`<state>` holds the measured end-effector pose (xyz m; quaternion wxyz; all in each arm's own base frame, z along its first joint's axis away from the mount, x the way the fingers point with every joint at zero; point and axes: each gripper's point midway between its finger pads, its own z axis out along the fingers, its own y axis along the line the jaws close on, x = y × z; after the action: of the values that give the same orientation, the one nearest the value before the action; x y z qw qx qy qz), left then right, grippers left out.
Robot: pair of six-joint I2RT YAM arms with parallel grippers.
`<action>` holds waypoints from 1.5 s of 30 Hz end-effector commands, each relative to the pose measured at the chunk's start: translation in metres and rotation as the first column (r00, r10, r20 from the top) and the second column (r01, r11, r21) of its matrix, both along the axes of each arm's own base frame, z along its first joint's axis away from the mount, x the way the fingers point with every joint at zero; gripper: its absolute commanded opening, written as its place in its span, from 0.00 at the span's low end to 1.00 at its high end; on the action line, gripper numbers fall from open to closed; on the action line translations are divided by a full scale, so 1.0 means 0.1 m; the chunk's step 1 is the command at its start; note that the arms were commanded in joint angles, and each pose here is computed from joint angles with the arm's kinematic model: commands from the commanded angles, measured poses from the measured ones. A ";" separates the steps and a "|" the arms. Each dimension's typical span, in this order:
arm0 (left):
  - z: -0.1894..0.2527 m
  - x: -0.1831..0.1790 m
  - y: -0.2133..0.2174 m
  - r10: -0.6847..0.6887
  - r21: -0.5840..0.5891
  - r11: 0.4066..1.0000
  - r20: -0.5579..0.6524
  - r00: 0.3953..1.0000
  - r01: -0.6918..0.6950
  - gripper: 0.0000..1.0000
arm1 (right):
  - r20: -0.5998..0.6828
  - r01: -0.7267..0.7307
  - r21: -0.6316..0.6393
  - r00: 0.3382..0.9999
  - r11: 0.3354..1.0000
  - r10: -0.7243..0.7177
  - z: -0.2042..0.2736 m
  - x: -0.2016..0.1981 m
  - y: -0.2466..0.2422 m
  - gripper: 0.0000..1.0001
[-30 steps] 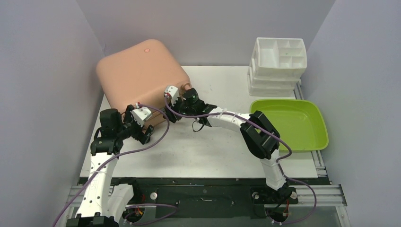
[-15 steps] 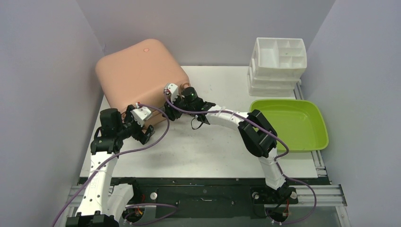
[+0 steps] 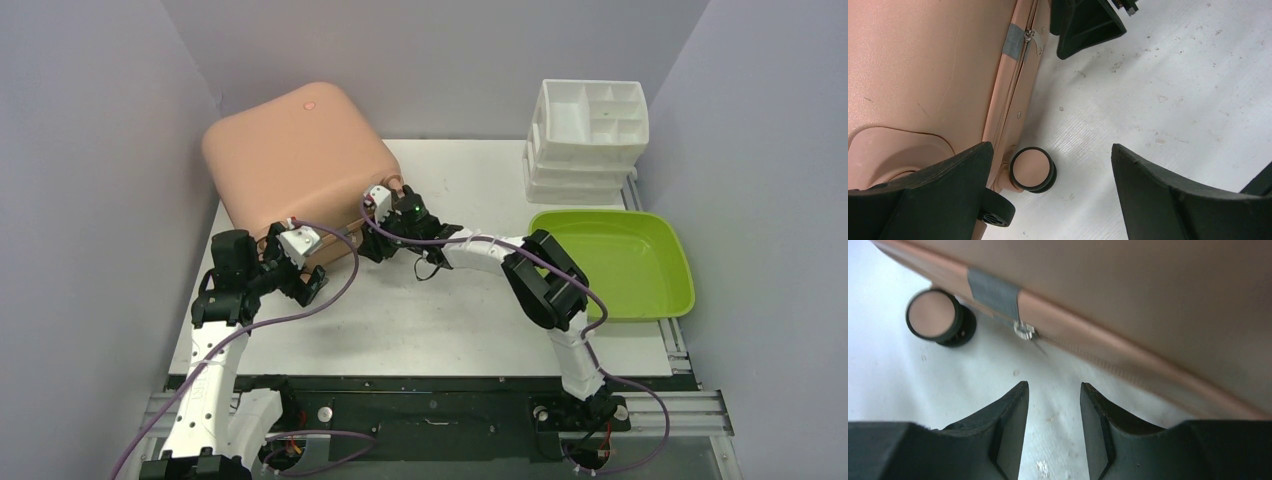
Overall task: Open, take out, and arrange the luggage
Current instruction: Unzip the luggage at the center of the board.
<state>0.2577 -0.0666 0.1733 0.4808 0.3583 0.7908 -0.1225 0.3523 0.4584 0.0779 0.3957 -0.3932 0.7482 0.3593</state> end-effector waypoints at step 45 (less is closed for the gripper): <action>-0.37 0.05 0.39 0.235 0.108 0.968 -0.081 0.969 -0.226 0.84 | 0.308 0.570 -0.172 0.806 0.804 -0.505 0.56 0.99 -0.94 0.00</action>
<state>0.2436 -0.0692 0.1517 0.4444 0.3350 0.8184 -0.1431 0.4013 0.4317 0.1015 0.4648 -0.3243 0.7960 0.2124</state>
